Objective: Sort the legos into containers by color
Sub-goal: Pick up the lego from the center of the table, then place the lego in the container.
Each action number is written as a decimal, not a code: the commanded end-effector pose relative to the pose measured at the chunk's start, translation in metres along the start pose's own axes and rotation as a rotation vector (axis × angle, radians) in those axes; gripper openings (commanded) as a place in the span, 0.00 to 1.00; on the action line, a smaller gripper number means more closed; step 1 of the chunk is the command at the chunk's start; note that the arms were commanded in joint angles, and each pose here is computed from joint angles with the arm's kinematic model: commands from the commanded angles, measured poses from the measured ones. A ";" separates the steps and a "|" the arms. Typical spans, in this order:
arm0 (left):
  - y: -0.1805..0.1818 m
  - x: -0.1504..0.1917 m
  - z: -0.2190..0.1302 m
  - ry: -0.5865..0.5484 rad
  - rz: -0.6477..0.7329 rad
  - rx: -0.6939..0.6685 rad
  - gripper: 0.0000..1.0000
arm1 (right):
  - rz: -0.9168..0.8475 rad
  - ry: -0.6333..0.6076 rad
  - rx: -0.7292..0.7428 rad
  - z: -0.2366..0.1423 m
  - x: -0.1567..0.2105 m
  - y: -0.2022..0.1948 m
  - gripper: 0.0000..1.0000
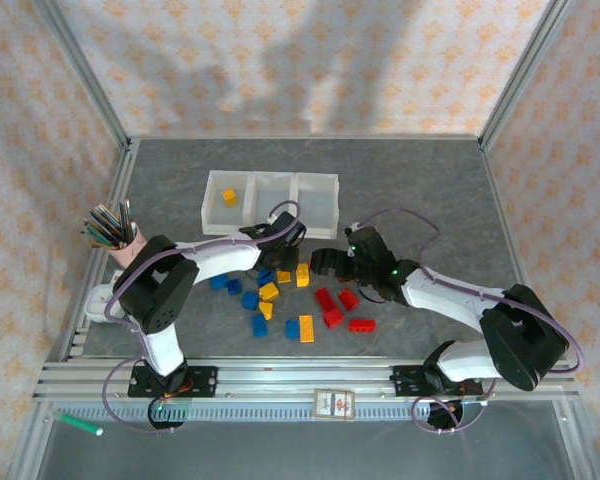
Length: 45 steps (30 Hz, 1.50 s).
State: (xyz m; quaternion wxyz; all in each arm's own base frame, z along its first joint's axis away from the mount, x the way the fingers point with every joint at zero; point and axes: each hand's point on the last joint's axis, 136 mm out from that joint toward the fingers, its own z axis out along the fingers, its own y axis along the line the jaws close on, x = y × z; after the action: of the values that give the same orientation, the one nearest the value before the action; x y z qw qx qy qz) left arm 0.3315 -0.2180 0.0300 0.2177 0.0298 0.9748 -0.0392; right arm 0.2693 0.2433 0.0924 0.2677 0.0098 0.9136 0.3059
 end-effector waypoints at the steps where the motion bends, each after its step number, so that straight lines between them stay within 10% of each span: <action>1: -0.004 -0.003 -0.001 -0.005 0.007 -0.019 0.53 | 0.013 -0.020 -0.013 -0.002 -0.004 0.001 1.00; 27: -0.002 -0.029 -0.039 -0.138 -0.058 0.011 0.34 | -0.048 -0.039 -0.022 -0.012 -0.023 0.019 1.00; 45: 0.138 -0.166 -0.110 -0.476 -0.285 -0.149 0.31 | -0.078 -0.160 -0.099 0.009 -0.079 0.083 1.00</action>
State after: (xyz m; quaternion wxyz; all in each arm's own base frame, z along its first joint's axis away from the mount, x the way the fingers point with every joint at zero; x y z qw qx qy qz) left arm 0.4197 -0.0851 0.1805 0.4132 -0.1431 0.8990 -0.0230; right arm 0.3136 0.2970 0.1570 0.3220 -0.0237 0.8837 0.3389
